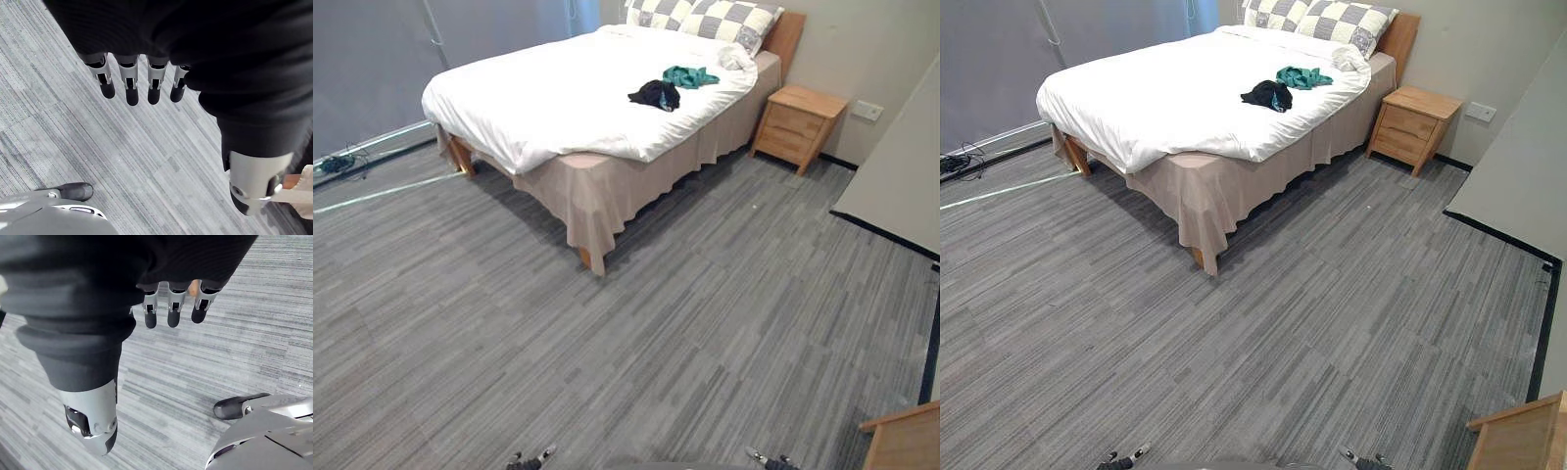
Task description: Tidy the bed and pick cloth on bed and put in laundry
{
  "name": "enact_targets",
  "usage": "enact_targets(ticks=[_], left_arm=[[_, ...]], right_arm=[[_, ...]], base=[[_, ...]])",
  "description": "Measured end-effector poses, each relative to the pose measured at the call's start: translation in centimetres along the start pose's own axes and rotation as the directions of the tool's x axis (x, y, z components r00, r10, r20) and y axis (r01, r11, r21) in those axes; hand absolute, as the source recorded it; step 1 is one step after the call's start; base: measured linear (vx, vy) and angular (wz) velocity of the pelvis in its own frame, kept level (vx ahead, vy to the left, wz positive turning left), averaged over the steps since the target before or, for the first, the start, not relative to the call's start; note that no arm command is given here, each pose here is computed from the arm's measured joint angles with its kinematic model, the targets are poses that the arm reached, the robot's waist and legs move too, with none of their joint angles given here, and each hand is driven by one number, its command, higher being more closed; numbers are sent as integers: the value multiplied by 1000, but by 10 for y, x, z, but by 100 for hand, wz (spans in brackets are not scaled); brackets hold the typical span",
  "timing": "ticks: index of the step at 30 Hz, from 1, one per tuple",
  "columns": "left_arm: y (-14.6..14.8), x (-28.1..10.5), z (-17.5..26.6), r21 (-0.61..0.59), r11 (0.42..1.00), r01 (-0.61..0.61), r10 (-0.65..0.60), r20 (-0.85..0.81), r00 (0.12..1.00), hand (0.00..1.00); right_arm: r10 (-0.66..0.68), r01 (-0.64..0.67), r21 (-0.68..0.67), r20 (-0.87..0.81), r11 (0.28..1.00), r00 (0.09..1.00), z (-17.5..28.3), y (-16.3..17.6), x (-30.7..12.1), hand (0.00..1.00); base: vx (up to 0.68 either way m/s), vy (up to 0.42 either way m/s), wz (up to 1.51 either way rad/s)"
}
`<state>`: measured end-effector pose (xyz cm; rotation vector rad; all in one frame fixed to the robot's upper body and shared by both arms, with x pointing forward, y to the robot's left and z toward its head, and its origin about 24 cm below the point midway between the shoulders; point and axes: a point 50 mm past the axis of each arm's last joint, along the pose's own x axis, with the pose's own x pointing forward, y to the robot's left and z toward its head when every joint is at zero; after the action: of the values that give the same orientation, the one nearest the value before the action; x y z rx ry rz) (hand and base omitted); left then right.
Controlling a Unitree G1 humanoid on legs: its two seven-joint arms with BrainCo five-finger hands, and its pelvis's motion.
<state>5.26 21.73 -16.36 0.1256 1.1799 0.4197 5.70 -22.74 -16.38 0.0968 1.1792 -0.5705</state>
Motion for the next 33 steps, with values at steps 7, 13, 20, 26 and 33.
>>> enact_targets(ticks=[7,13,20,26,33], left_arm=[[1,0,0,-9,1000,-1,1,-1,1000,0],[3,3,8,-3,1000,-1,1,19,1000,0],[7,6,16,3,1000,-5,5,27,1000,0],[-2,12,50,-43,999,26,-22,89,996,0],[-17,8,43,-70,996,63,-58,77,995,0]], right_arm=[[4,-4,2,-5,1000,1000,-1,2,0,0],[22,-22,9,17,1000,1000,8,9,1,0],[30,-30,6,2,1000,1000,5,10,0,0],[42,-42,12,20,999,999,12,14,1,0],[45,-47,21,69,999,997,29,9,4,0]], base=[[13,-15,-8],[66,-12,-13],[226,-27,2],[594,-295,34],[706,-509,-28]])
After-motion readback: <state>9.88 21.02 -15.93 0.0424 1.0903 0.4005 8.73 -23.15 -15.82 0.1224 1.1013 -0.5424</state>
